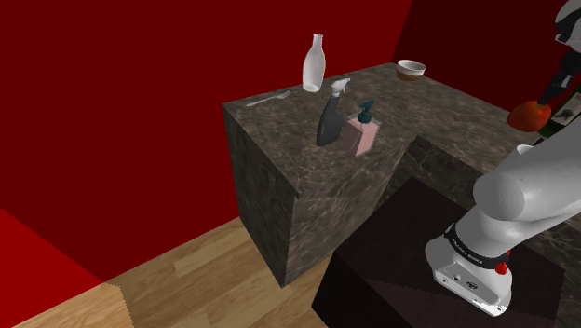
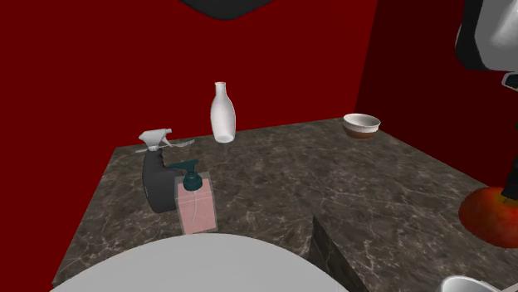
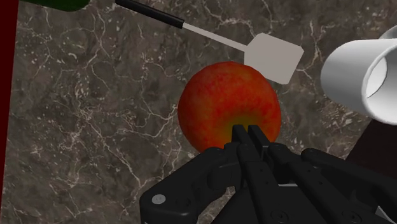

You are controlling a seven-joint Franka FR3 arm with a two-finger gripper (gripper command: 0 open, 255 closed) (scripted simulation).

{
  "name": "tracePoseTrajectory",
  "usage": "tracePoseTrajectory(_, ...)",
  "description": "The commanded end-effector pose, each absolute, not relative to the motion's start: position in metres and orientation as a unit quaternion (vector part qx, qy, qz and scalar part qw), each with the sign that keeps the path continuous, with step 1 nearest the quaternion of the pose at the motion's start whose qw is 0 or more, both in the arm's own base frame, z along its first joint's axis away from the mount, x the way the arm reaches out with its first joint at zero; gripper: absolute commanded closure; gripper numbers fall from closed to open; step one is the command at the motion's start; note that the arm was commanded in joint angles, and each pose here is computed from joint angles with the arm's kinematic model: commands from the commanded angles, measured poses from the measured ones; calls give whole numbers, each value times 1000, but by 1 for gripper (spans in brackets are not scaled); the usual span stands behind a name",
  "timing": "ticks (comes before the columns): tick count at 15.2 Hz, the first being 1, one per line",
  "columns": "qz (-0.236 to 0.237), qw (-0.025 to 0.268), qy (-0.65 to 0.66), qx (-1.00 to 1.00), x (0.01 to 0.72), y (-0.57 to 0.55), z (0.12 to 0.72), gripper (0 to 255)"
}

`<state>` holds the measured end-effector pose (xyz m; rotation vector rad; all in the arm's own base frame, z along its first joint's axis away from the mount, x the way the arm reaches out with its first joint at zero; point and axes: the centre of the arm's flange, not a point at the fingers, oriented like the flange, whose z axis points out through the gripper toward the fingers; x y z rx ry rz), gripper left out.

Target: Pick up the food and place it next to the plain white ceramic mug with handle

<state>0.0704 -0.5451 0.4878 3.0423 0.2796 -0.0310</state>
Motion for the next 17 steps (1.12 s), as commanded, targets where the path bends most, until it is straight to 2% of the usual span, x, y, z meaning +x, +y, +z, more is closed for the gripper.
tracePoseTrajectory(1, -10, 43, 91, 995, 70, -546, 478, 255)
tracePoseTrajectory(17, -10, 43, 91, 995, 70, -546, 408, 255)
